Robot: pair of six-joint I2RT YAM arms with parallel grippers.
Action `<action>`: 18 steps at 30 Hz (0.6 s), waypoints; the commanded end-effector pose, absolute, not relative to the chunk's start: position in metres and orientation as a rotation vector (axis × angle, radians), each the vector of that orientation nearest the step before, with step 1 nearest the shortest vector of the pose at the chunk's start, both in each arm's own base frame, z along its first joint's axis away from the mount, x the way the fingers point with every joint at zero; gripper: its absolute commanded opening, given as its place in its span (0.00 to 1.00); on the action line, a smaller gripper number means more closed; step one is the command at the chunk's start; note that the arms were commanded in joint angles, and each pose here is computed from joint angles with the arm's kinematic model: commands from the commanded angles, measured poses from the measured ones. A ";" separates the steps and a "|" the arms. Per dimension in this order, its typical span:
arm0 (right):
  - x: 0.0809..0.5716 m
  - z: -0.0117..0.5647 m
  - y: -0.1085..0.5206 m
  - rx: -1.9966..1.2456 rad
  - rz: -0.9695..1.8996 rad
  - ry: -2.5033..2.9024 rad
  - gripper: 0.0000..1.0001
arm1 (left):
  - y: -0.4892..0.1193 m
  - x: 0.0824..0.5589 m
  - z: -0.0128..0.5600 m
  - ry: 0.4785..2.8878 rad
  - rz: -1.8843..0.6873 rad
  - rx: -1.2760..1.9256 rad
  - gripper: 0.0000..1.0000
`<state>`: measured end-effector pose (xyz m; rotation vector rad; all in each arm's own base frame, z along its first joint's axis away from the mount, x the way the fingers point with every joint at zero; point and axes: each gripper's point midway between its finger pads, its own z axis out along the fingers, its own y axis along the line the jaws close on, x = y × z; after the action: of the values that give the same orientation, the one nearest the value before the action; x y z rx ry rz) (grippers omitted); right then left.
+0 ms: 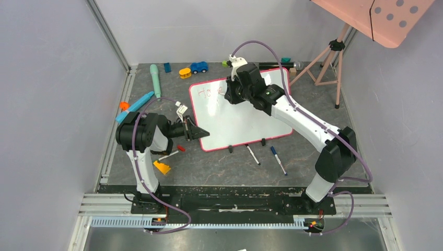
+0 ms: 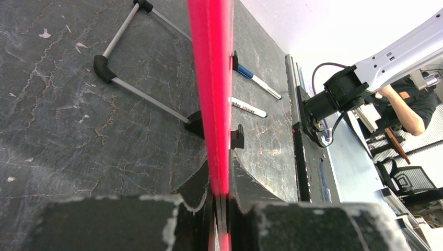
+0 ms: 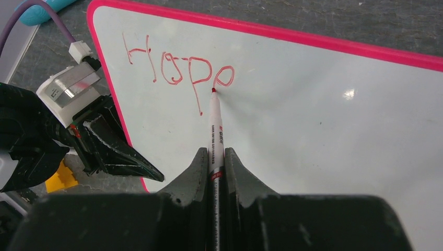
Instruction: Write a sentence on the whiteboard
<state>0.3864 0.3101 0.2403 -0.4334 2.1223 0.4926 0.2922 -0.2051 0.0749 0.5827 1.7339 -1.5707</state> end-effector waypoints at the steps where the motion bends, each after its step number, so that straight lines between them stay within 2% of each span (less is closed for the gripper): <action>1: 0.385 0.237 0.297 -0.404 0.456 2.130 0.00 | -0.208 0.290 0.078 1.623 -1.476 0.724 0.02; 9: 0.389 0.247 0.279 -0.354 0.362 2.108 0.00 | -0.208 0.290 0.077 1.624 -1.477 0.724 0.02; 18: 0.383 0.281 0.286 -0.361 0.462 2.006 0.00 | -0.208 0.291 0.077 1.624 -1.478 0.722 0.02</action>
<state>0.3823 0.2940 0.2439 -0.3985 2.1141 0.4394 0.2921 -0.2053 0.0753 0.5871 1.7301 -1.5690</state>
